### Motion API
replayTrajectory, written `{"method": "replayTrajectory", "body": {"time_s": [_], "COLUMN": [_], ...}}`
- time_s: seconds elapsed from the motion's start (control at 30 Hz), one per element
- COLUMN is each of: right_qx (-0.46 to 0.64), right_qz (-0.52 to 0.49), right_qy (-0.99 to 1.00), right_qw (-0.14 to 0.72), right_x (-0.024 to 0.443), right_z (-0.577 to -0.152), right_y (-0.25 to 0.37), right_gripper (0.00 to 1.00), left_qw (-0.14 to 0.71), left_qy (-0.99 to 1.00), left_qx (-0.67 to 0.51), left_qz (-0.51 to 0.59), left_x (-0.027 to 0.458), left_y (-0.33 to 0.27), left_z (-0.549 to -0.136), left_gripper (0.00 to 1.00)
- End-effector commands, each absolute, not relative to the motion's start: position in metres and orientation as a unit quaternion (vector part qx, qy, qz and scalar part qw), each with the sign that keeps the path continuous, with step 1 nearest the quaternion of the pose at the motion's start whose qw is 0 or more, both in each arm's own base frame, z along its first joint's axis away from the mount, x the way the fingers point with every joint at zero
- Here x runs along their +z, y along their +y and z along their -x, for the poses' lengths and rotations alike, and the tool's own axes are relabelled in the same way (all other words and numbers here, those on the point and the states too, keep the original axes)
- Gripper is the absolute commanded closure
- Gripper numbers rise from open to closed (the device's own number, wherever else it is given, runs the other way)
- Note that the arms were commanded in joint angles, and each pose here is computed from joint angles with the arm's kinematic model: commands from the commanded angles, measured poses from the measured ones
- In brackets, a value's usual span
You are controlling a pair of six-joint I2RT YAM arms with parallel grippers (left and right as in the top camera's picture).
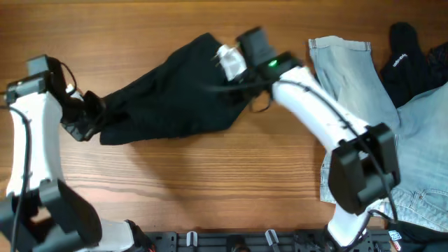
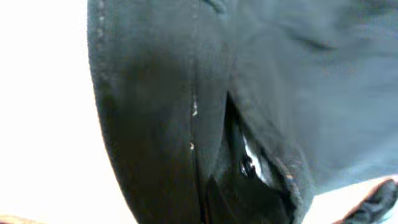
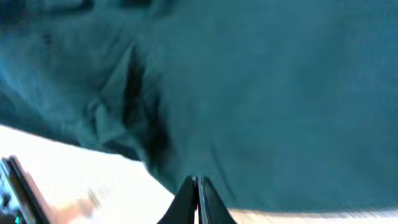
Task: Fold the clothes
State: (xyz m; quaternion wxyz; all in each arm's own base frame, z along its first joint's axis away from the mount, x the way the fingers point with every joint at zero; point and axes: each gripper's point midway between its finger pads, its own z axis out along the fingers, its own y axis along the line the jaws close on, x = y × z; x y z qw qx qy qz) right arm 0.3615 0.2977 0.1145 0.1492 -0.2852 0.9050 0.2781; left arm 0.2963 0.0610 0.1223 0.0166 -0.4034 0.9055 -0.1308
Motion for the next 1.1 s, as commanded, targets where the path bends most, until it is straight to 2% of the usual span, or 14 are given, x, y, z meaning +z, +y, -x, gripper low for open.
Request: {"method": "replayTrajectory", "body": {"time_s": [0.0, 0.17, 0.27, 0.4, 0.47, 0.53, 0.6, 0.67, 0.8, 0.93, 0.97, 1.0, 1.03, 1.07], "right_qx": [0.316, 0.405, 0.418, 0.404, 0.399, 0.378, 0.332, 0.322, 0.32, 0.283, 0.276, 0.27, 0.271, 0.27], "right_qz": [0.33, 0.398, 0.41, 0.365, 0.308, 0.248, 0.182, 0.169, 0.166, 0.149, 0.137, 0.112, 0.096, 0.081], "right_qy": [0.882, 0.818, 0.806, 0.831, 0.848, 0.869, 0.906, 0.918, 0.93, 0.946, 0.95, 0.954, 0.955, 0.954], "right_qw": [0.115, 0.09, 0.09, 0.119, 0.165, 0.2, 0.19, 0.161, 0.078, 0.056, 0.057, 0.062, 0.075, 0.105], "right_x": [0.085, 0.048, 0.046, 0.082, 0.126, 0.144, 0.121, 0.091, 0.025, 0.007, 0.007, 0.01, 0.019, 0.043], "right_z": [-0.308, -0.25, -0.24, -0.291, -0.342, -0.382, -0.408, -0.411, -0.39, -0.382, -0.385, -0.392, -0.402, -0.417], "right_y": [0.353, 0.442, 0.455, 0.412, 0.362, 0.306, 0.25, 0.235, 0.252, 0.25, 0.246, 0.238, 0.23, 0.213], "right_gripper": [0.96, 0.96, 0.96, 0.95, 0.94, 0.96, 0.96, 0.96, 0.96, 0.96, 0.96, 0.96, 0.91, 0.75], "left_qw": [0.072, 0.127, 0.153, 0.156, 0.168, 0.187, 0.199, 0.198, 0.165, 0.147, 0.161, 0.177, 0.202, 0.224], "left_qy": [0.911, 0.907, 0.903, 0.905, 0.913, 0.919, 0.924, 0.929, 0.94, 0.943, 0.939, 0.933, 0.926, 0.922], "left_qx": [-0.142, -0.164, -0.188, -0.237, -0.242, -0.249, -0.261, -0.27, -0.288, -0.297, -0.304, -0.313, -0.32, -0.315], "left_qz": [0.381, 0.367, 0.356, 0.317, 0.282, 0.242, 0.197, 0.158, 0.073, 0.035, 0.025, 0.022, 0.013, 0.018], "left_x": [0.164, 0.201, 0.214, 0.221, 0.225, 0.23, 0.234, 0.232, 0.205, 0.163, 0.158, 0.156, 0.158, 0.162], "left_y": [0.056, 0.045, 0.038, 0.01, -0.006, -0.026, -0.052, -0.077, -0.147, -0.195, -0.206, -0.214, -0.218, -0.213], "left_z": [-0.29, -0.279, -0.284, -0.294, -0.303, -0.314, -0.324, -0.329, -0.342, -0.367, -0.379, -0.391, -0.404, -0.415], "left_gripper": [0.96, 0.96, 0.96, 0.96, 0.96, 0.96, 0.96, 0.96, 0.95, 0.92, 0.89, 0.71, 0.63, 0.59]}}
